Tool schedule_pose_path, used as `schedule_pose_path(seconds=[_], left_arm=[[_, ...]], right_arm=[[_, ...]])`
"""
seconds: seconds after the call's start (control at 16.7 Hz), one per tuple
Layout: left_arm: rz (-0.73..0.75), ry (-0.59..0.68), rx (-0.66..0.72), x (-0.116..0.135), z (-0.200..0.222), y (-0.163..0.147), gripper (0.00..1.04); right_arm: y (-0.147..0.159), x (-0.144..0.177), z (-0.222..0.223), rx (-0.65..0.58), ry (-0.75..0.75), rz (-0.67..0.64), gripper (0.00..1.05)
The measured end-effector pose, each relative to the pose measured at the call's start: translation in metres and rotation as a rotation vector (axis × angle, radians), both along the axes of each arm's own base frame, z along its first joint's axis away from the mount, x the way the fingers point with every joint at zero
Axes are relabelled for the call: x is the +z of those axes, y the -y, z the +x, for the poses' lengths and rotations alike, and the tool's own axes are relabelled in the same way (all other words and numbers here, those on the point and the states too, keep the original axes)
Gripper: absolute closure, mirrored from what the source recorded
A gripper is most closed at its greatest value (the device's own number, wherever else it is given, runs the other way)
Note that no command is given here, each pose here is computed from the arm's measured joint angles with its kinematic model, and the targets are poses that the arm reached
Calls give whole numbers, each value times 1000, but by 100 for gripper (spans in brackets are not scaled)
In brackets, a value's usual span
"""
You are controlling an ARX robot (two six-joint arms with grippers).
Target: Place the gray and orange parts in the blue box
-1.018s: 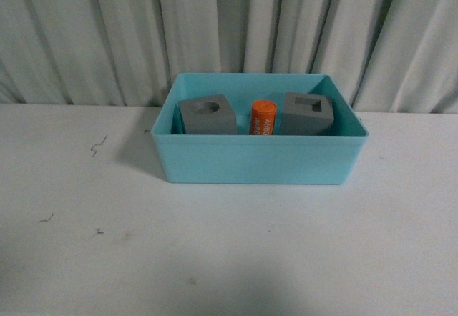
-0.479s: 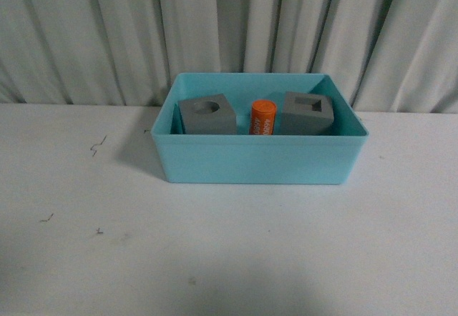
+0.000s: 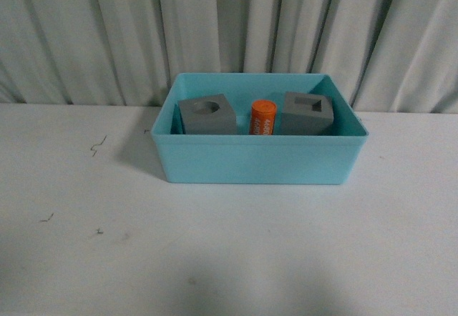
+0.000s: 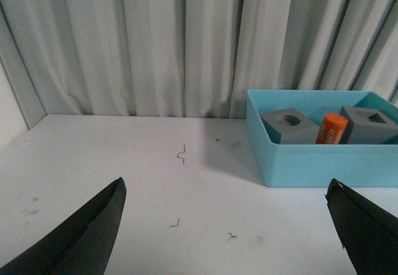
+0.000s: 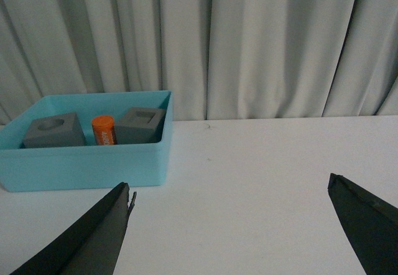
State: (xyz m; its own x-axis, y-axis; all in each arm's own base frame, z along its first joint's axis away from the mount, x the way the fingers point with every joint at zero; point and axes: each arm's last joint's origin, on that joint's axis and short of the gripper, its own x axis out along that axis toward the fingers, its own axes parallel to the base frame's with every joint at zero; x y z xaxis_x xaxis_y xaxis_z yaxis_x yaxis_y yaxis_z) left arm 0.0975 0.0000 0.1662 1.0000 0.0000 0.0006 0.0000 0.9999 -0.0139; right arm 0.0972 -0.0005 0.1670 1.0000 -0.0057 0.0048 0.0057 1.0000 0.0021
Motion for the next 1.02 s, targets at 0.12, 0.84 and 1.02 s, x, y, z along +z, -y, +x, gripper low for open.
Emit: schedule_pose_path(seconds=[0.12, 0.84, 1.02], left_arm=[[0, 0, 0, 0, 0, 0, 7], [0, 0, 0, 0, 0, 0, 7], [0, 0, 0, 0, 0, 0, 7]], right_arm=[[0, 0, 0, 0, 0, 0, 6], [0, 0, 0, 0, 0, 0, 6], [0, 0, 0, 0, 0, 0, 6]])
